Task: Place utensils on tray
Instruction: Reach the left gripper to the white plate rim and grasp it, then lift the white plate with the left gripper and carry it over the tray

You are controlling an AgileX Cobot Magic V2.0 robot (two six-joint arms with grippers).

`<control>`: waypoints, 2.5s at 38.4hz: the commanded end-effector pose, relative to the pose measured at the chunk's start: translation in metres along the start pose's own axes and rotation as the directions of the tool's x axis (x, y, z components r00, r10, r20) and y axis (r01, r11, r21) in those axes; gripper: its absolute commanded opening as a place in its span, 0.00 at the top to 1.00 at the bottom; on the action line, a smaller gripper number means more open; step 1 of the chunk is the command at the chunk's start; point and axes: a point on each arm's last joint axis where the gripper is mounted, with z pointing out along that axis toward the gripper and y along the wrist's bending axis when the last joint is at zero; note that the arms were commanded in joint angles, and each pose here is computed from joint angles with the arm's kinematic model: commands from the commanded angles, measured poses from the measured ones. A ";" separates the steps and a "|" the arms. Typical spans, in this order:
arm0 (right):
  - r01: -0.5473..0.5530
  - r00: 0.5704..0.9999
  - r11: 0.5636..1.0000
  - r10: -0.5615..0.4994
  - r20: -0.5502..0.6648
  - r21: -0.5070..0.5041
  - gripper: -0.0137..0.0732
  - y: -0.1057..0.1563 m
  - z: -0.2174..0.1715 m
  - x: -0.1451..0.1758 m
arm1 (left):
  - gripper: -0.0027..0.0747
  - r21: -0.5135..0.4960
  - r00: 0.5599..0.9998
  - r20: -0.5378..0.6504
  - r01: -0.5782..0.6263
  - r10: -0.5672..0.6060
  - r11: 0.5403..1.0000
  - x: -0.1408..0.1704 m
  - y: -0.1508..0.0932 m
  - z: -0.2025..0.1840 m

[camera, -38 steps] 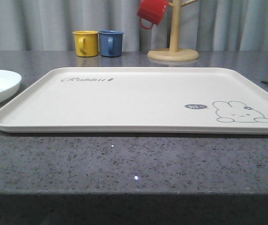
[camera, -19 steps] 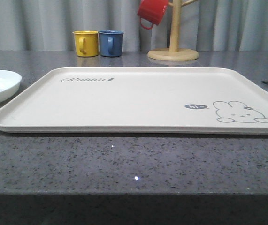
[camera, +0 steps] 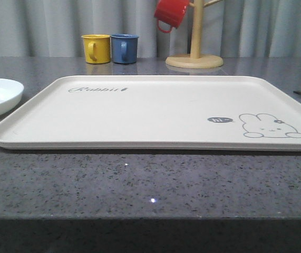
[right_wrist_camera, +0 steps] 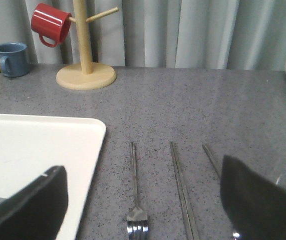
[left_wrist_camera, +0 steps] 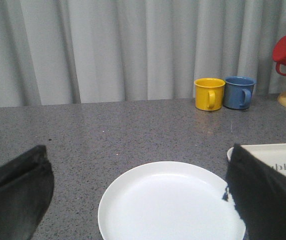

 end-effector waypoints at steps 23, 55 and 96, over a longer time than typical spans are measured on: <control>0.023 0.994 1.000 -0.024 0.102 0.011 0.10 0.000 -0.001 -0.018 | 0.18 0.260 0.845 -0.504 -0.048 0.178 0.964 -0.058 -0.029 0.094; 0.023 0.994 1.000 -0.024 0.102 0.011 0.10 0.000 -0.001 -0.018 | 0.27 0.406 0.272 -0.877 -0.023 0.396 0.914 0.025 -0.066 0.212; 0.023 0.994 1.000 -0.024 0.102 0.011 0.10 0.000 -0.001 -0.018 | 0.99 0.444 0.379 -0.782 -0.217 0.494 0.869 -0.066 -0.088 0.212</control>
